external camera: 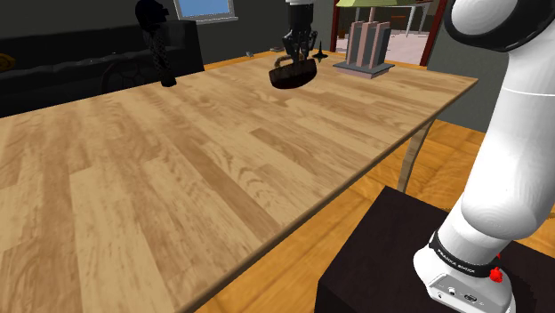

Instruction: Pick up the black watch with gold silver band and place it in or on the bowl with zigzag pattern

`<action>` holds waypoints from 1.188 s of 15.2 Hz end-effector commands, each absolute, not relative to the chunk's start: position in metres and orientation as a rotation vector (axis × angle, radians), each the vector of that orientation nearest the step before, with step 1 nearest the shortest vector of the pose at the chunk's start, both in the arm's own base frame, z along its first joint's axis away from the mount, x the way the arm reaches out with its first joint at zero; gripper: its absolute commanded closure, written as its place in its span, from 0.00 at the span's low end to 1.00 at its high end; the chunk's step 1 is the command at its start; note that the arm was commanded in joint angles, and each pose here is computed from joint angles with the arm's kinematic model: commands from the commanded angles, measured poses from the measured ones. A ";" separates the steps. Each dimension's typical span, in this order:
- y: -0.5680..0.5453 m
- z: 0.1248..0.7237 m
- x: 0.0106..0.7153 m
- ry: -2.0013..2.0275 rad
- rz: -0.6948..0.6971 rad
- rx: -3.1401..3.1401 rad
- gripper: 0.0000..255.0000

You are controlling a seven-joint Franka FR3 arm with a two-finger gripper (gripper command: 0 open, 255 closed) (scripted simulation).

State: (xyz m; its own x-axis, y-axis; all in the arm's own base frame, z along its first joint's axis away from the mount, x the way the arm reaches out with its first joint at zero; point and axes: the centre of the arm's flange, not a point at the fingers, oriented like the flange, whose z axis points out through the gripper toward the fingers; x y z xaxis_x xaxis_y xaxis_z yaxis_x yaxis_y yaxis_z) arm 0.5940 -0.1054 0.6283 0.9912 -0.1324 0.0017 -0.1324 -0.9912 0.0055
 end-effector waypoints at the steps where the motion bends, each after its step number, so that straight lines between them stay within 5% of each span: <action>1: -0.105 0.627 0.594 -0.208 0.002 3.129 1.00; 5: -0.105 0.627 0.594 -0.208 0.002 3.129 1.00; 6: -0.105 0.627 0.594 -0.208 0.002 3.129 0.00; 18: -0.105 0.677 0.594 -0.208 0.002 3.129 0.00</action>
